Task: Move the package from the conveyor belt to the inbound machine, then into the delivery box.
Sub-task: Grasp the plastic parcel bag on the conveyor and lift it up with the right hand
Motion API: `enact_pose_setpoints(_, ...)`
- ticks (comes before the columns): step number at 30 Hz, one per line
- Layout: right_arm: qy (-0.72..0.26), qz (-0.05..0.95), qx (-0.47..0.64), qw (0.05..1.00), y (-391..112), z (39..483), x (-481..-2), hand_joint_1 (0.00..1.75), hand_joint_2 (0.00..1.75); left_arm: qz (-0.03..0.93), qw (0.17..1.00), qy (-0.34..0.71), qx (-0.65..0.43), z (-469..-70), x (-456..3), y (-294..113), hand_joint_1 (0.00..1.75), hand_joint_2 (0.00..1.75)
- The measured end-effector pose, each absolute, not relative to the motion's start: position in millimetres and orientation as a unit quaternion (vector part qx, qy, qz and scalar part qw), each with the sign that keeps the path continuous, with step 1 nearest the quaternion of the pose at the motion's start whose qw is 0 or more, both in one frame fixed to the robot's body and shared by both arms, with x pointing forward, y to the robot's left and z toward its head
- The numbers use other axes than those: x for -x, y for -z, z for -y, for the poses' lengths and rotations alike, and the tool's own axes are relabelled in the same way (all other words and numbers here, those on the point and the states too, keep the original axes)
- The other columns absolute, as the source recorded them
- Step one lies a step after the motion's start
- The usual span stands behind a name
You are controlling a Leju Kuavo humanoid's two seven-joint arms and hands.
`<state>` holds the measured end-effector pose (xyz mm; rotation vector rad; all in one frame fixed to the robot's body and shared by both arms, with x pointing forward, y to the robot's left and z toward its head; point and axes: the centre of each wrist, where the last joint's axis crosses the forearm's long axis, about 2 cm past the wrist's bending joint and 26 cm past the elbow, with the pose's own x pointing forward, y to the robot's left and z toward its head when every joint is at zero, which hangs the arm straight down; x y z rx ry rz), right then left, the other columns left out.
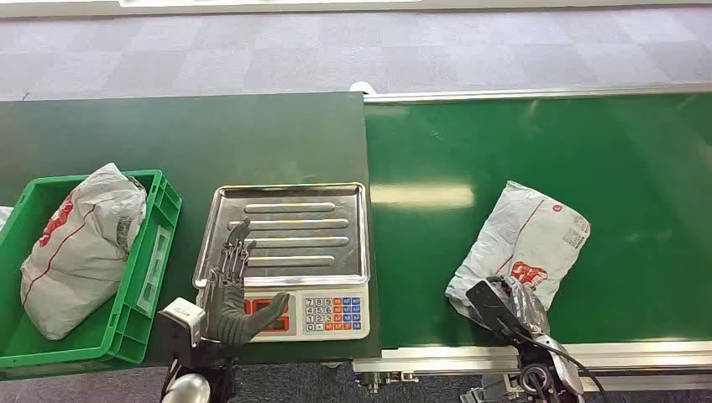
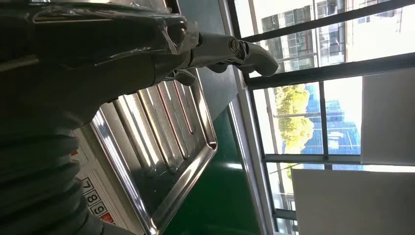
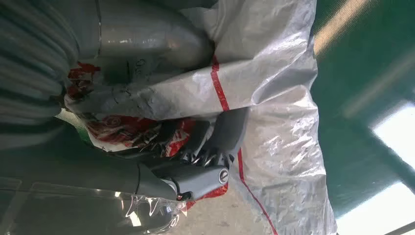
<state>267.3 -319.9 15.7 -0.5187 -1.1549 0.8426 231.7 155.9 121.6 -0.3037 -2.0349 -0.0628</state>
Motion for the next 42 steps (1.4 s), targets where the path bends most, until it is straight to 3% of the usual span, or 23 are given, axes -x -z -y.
enact_pose_setpoints(20,-0.371,0.542,0.264,0.706,-17.1,315.0,-270.8,1.75,1.75,0.844,0.522,0.025,0.125,-156.7,-230.2,-119.1,0.0,1.75)
enact_pose_setpoints(28,-0.19,0.71,0.389,0.555,-61.9,304.8,-263.4,1.75,1.75,0.843,0.522,0.027,0.125,-157.5,-226.1,-119.2,0.0,1.75)
enact_pose_setpoints(32,-0.11,0.771,0.381,0.499,-92.9,292.1,-255.7,1.75,1.75,0.848,0.514,0.028,0.125,-155.6,-230.4,-122.2,0.0,1.75)
enact_pose_setpoints(38,-0.081,0.834,0.309,0.451,-123.3,256.8,-262.1,1.75,1.75,0.86,0.496,0.029,0.118,-155.1,-241.9,-127.8,0.0,1.75)
enact_pose_setpoints(42,-0.125,0.862,0.273,0.409,-138.3,223.5,-270.3,1.75,1.75,0.865,0.49,0.022,0.109,-155.5,-248.8,-129.9,0.0,1.75)
